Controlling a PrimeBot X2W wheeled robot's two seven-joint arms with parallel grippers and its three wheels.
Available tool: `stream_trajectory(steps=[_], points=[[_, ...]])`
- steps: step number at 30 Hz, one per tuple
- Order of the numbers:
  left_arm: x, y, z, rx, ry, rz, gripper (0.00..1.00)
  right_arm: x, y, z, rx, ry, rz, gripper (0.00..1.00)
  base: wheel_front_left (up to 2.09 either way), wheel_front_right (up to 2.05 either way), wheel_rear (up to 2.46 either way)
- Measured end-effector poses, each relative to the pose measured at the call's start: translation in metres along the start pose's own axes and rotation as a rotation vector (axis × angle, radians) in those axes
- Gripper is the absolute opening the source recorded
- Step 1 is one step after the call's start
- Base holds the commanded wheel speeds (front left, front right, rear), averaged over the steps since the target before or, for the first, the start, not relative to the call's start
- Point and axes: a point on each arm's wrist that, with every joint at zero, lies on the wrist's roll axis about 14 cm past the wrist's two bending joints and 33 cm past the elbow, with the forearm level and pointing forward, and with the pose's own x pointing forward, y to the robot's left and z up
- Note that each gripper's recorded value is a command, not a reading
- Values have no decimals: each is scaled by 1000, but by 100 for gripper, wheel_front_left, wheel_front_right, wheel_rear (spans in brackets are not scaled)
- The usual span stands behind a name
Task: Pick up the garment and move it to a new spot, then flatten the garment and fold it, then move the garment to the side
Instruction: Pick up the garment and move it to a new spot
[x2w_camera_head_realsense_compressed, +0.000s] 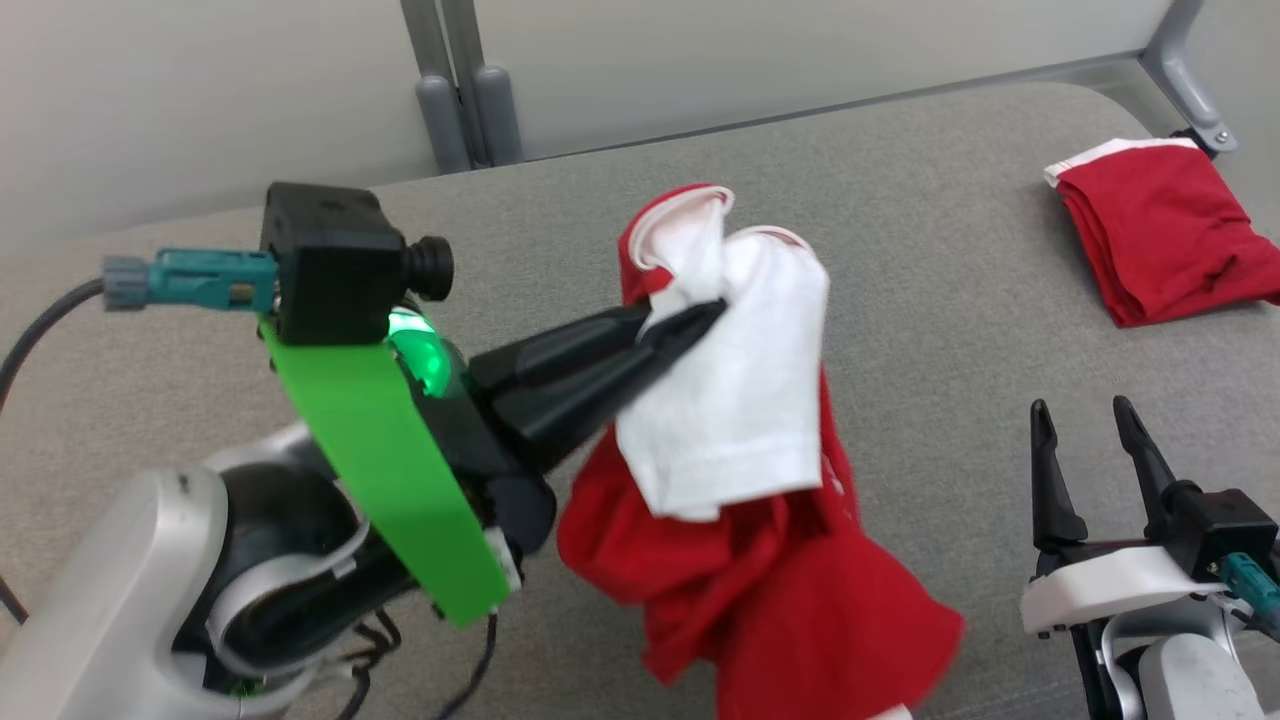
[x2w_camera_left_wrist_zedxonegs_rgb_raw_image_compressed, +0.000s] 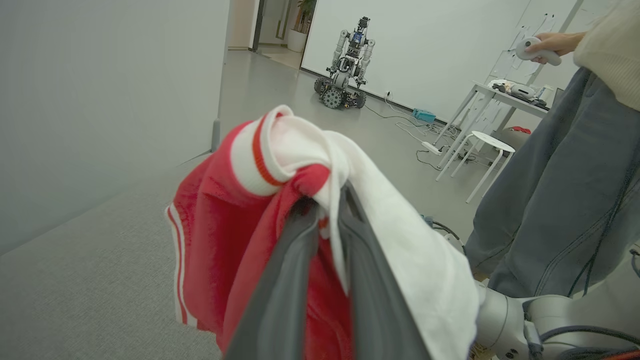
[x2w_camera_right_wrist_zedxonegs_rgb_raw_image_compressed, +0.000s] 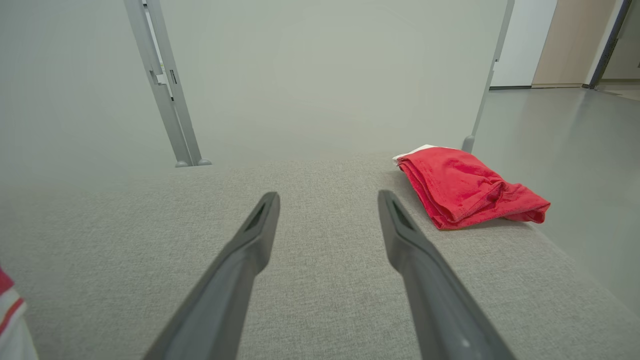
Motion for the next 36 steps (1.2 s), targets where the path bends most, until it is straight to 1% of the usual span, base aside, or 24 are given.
stream_trajectory(steps=[4, 7, 10, 12, 14, 15, 16, 17, 21, 24, 26, 30, 36], points=[[12, 66, -26, 3, 62, 124, 0, 4, -14, -2, -7, 8, -43, 100, 0, 0, 0], [3, 132, -66, 15, 200, 283, 0, 3, -21, -7, -12, 25, -63, 100, 0, 0, 0], [-18, 199, -99, 58, 317, 455, 0, 0, -29, -13, -19, 47, -91, 100, 0, 0, 0], [-27, 231, -110, 80, 329, 534, 0, -2, -35, -16, -22, 58, -108, 100, 0, 0, 0], [-31, 253, -116, 98, 312, 584, 0, -5, -40, -19, -27, 70, -123, 100, 0, 0, 0], [-31, 261, -120, 107, 298, 601, 6, -6, -43, -20, -30, 78, -132, 100, 0, 0, 0], [-31, 269, -123, 104, 275, 617, 41, -8, -45, -22, -33, 84, -140, 100, 0, 0, 0], [-31, 273, -126, 94, 261, 626, 100, -9, -47, -22, -36, 88, -146, 100, 0, 0, 0], [-31, 279, -142, 73, 227, 655, 100, -10, -49, -25, -50, 97, -149, 100, 0, 0, 0], [-42, 282, -136, 109, 168, 693, 100, -12, -48, -23, -55, 94, -144, 100, 0, 0, 0], [-49, 279, -129, 129, 86, 726, 100, -15, -47, -24, -59, 96, -142, 100, 0, 0, 0], [-67, 261, -116, 153, -77, 810, 100, -23, -47, -20, -70, 87, -139, 100, 0, 0, 0], [-108, 217, -112, 166, -191, 934, 100, -25, -37, -8, -89, 45, -100, 100, 0, 0, 0]])
